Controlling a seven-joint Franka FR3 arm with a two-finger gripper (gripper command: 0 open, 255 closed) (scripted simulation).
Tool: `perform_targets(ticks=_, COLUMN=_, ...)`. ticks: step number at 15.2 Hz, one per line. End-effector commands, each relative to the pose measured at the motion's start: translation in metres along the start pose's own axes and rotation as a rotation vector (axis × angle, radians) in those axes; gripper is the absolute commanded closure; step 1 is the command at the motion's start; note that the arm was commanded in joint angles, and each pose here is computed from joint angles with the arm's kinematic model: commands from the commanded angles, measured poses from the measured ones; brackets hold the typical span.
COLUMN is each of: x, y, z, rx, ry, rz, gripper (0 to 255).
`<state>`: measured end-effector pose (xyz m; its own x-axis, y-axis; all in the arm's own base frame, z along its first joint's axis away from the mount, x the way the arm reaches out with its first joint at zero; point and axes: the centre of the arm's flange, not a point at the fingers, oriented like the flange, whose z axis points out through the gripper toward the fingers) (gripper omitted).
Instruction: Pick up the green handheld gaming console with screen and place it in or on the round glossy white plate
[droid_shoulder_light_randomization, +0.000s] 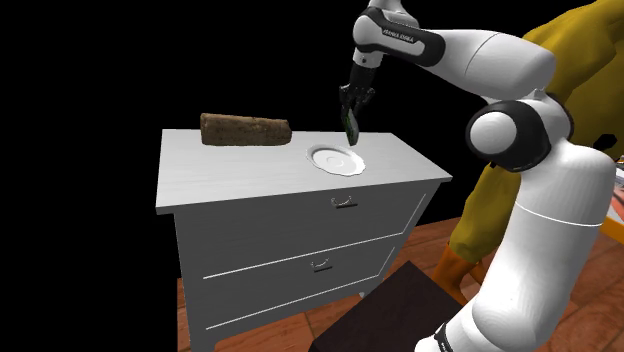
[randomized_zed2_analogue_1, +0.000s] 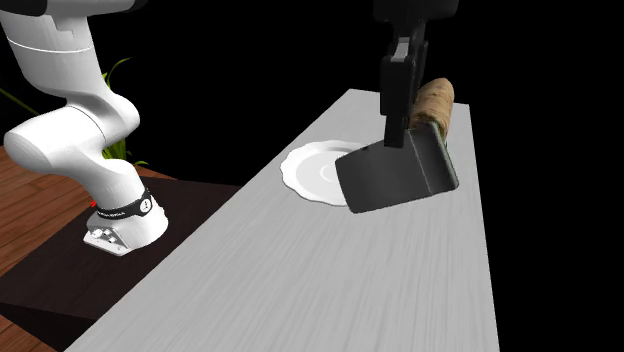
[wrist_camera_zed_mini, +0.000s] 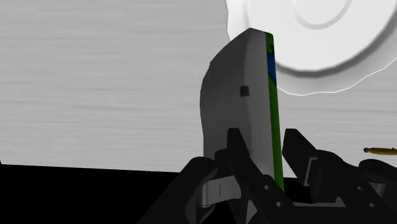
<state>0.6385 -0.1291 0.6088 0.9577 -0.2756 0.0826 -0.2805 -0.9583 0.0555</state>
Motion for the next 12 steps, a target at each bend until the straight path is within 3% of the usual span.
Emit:
perform_targets(ticks=1, x=0.002, y=0.001, z=-0.011, rx=0.000, ry=0.000, rz=0.000, gripper=255)
perform_targets(ticks=9, x=0.005, y=0.003, z=-0.050, rx=0.000, ry=0.000, rz=0.000, gripper=255)
perform_targets(ticks=12, x=-0.026, y=-0.018, z=-0.063, rx=0.000, ry=0.000, rz=0.000, gripper=255)
